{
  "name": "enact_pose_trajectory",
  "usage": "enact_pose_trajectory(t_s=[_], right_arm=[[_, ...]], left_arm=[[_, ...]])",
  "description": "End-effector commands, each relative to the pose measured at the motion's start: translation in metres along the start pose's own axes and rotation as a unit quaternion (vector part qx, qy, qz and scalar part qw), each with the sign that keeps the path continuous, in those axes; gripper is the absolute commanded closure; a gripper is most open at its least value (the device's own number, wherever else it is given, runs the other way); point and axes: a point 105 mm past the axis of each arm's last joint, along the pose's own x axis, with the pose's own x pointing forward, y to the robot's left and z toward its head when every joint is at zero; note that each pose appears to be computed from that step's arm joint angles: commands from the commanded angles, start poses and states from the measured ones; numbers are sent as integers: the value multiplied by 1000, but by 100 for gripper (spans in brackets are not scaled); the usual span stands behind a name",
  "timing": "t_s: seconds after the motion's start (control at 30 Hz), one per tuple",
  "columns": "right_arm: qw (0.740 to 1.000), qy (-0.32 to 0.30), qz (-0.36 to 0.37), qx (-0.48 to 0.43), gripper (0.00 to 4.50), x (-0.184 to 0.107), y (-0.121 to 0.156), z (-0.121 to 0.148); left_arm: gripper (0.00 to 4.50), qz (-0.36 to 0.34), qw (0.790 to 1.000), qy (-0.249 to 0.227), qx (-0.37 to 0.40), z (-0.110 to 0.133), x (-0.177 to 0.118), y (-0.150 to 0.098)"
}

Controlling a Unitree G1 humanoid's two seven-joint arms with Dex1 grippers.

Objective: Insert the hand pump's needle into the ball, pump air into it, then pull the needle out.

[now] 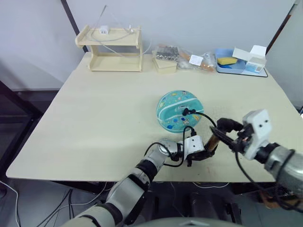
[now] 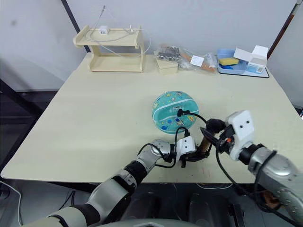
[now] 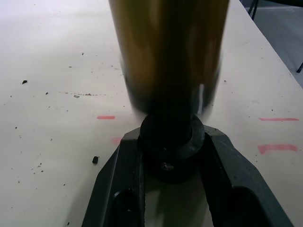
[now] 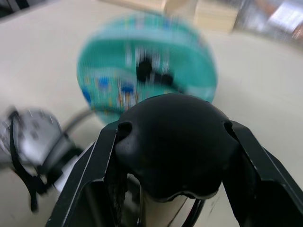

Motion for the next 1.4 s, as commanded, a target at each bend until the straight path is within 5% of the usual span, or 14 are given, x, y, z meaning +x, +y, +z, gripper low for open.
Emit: enact_pose_trajectory(t_s=[0.03, 0.1, 0.47, 0.73, 0.9, 1.17, 1.4], right_arm=[[997, 78, -14, 22, 238, 3, -6, -52], [998, 58, -19, 20, 238, 3, -10, -44], [989, -135, -29, -52, 238, -43, -20, 112], [984, -168, -37, -48, 238, -74, -21, 158], [990, -131, -38, -18, 238, -59, -21, 125], [999, 12, -18, 38, 238, -13, -12, -3], [996, 76, -10, 53, 238, 3, -5, -80]], left_arm=[[343, -12, 999, 30, -11, -13, 2, -7], [343, -13, 999, 32, -13, -14, 3, -7], [343, -11, 999, 43, -20, -20, 4, -9], [343, -16, 999, 41, -19, -21, 6, -14], [343, -14, 999, 39, -23, -21, 6, -15], [343, -10, 999, 37, -27, -23, 5, -15], [343, -6, 999, 37, -29, -22, 7, -16]])
